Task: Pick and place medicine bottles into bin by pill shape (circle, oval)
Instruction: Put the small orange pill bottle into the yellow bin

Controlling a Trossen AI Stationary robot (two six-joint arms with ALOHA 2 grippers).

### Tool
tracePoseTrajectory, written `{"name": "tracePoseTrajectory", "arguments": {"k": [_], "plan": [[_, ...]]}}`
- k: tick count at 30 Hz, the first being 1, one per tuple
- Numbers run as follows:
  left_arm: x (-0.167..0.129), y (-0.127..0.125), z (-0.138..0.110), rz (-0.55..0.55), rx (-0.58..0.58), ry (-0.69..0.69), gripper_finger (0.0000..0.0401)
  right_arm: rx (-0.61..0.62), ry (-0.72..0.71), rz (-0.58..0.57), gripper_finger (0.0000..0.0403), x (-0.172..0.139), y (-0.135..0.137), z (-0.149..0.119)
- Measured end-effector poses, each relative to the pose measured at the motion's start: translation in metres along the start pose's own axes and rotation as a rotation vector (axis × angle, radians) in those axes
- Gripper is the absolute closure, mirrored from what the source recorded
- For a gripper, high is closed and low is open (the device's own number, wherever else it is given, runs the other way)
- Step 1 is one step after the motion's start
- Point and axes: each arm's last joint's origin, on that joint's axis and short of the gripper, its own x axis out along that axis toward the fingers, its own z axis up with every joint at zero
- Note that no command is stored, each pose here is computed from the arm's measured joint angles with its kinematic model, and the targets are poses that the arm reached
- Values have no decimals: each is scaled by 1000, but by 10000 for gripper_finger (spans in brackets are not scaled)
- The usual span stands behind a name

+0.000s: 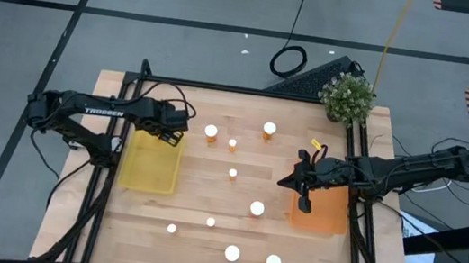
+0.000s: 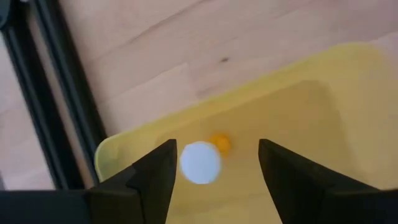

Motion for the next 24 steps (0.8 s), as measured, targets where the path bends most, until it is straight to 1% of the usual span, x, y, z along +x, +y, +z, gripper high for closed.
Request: {"name": "tracePoseTrajectory", "arguments": {"k": [6,12,16,20,24], "plan": [[-15,-10,1,-49,38,-45,174,0,-1,-5,403,0,0,0],[-37,-21,2,-97,94,-136,174,-4,-1,-7,403,0,0,0],[-53,-35,4,-177,160,-248,174,-8,-2,-8,403,0,0,0],[-68,-51,5,-290,234,-358,174,-8,-2,-8,403,0,0,0],[-82,-64,6,-395,277,-462,174,-8,-2,-8,403,0,0,0]]}}
